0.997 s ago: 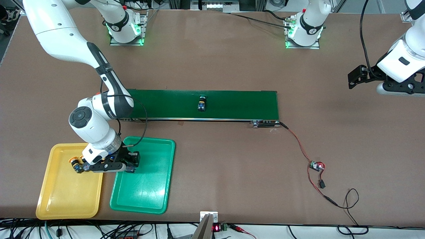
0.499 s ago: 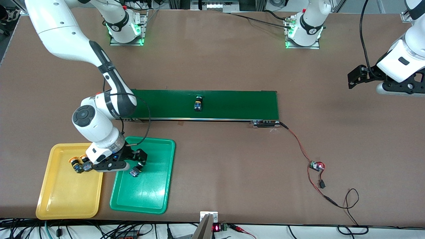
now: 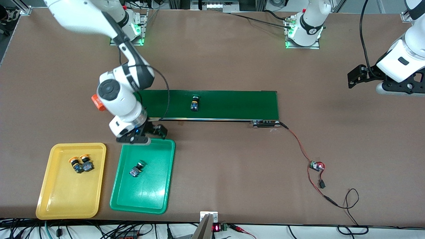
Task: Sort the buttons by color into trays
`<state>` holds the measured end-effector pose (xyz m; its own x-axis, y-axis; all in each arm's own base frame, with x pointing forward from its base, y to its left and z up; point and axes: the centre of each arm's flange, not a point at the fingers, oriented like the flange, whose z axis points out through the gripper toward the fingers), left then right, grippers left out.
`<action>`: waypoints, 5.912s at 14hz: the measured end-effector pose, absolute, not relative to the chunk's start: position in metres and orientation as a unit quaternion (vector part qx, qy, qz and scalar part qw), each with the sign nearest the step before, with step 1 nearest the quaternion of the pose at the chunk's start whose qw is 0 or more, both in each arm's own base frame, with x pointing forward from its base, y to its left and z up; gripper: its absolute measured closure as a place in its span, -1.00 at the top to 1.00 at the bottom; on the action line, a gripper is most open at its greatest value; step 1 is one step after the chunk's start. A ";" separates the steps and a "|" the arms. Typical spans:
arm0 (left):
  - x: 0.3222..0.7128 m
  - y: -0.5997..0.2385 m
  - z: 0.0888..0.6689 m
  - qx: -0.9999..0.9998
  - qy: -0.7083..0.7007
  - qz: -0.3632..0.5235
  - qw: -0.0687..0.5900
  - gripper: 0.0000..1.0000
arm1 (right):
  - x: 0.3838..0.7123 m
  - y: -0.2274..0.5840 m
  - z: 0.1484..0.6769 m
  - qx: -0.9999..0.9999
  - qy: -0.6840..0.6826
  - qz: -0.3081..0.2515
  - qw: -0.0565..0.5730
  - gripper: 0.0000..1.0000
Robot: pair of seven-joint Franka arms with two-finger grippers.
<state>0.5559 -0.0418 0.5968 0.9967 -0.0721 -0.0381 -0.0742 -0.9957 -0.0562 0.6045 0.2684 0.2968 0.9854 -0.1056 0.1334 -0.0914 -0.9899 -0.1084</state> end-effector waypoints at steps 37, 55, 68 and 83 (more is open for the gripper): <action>0.551 -0.054 0.600 -0.998 0.046 0.030 0.030 1.00 | 0.528 0.353 0.278 -0.999 -0.016 0.028 -0.006 -0.34; 0.551 -0.054 0.602 -0.998 0.046 0.028 0.030 1.00 | 0.728 0.244 0.282 -0.976 -0.024 -0.206 0.066 -0.34; 0.551 -0.054 0.602 -0.998 0.046 0.028 0.030 1.00 | 0.724 0.259 0.261 -0.974 -0.033 -0.213 0.074 1.00; 0.551 -0.054 0.602 -0.998 0.046 0.028 0.030 1.00 | 0.670 0.138 0.485 -0.996 -0.043 -0.065 -0.033 1.00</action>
